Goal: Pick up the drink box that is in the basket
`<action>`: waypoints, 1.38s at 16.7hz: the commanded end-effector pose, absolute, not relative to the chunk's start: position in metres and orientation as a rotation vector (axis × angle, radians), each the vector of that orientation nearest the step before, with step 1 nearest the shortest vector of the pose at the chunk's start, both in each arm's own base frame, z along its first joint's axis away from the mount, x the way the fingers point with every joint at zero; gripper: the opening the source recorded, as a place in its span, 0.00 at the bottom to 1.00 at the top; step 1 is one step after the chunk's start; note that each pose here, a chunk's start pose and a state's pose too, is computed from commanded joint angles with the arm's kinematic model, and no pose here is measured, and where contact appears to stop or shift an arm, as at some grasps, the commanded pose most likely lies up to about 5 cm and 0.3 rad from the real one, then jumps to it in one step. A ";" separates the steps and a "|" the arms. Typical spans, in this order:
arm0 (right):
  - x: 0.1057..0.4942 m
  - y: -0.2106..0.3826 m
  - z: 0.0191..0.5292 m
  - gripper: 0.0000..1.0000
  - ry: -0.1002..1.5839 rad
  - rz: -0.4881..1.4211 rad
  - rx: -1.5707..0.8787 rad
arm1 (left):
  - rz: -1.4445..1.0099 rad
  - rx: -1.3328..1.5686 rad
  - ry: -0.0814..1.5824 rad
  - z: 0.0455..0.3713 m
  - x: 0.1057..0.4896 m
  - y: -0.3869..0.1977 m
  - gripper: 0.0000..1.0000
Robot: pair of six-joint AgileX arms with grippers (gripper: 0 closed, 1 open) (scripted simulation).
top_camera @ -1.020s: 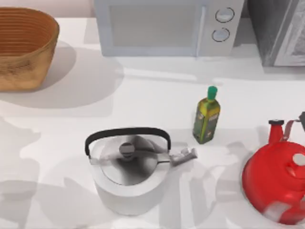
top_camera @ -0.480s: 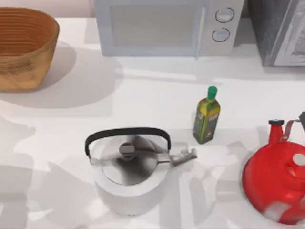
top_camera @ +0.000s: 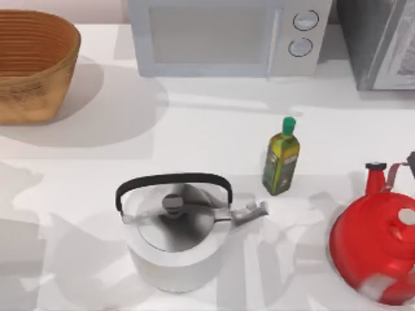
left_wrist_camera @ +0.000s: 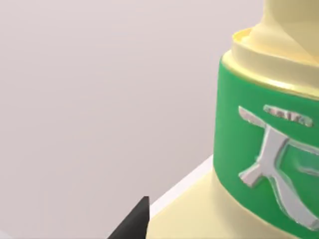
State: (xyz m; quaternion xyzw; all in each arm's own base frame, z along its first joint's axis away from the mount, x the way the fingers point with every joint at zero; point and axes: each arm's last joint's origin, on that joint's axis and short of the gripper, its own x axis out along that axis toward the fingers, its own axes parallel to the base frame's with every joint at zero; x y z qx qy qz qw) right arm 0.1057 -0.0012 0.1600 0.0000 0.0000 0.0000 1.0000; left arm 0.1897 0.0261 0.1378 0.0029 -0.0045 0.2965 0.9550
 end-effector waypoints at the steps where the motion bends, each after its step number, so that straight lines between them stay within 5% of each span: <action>1: 0.106 -0.001 0.160 1.00 0.000 0.000 0.000 | 0.602 0.006 -0.009 0.138 0.190 0.026 0.00; 4: 0.106 -0.001 0.160 1.00 0.000 0.000 0.000 | 0.602 0.006 -0.009 0.138 0.190 0.026 0.00; 17: 0.106 -0.001 0.160 1.00 0.000 0.000 0.000 | 0.602 0.006 -0.009 0.138 0.190 0.026 0.98; 23: 0.106 -0.001 0.160 1.00 0.000 0.000 0.000 | 0.602 0.006 -0.009 0.138 0.190 0.026 1.00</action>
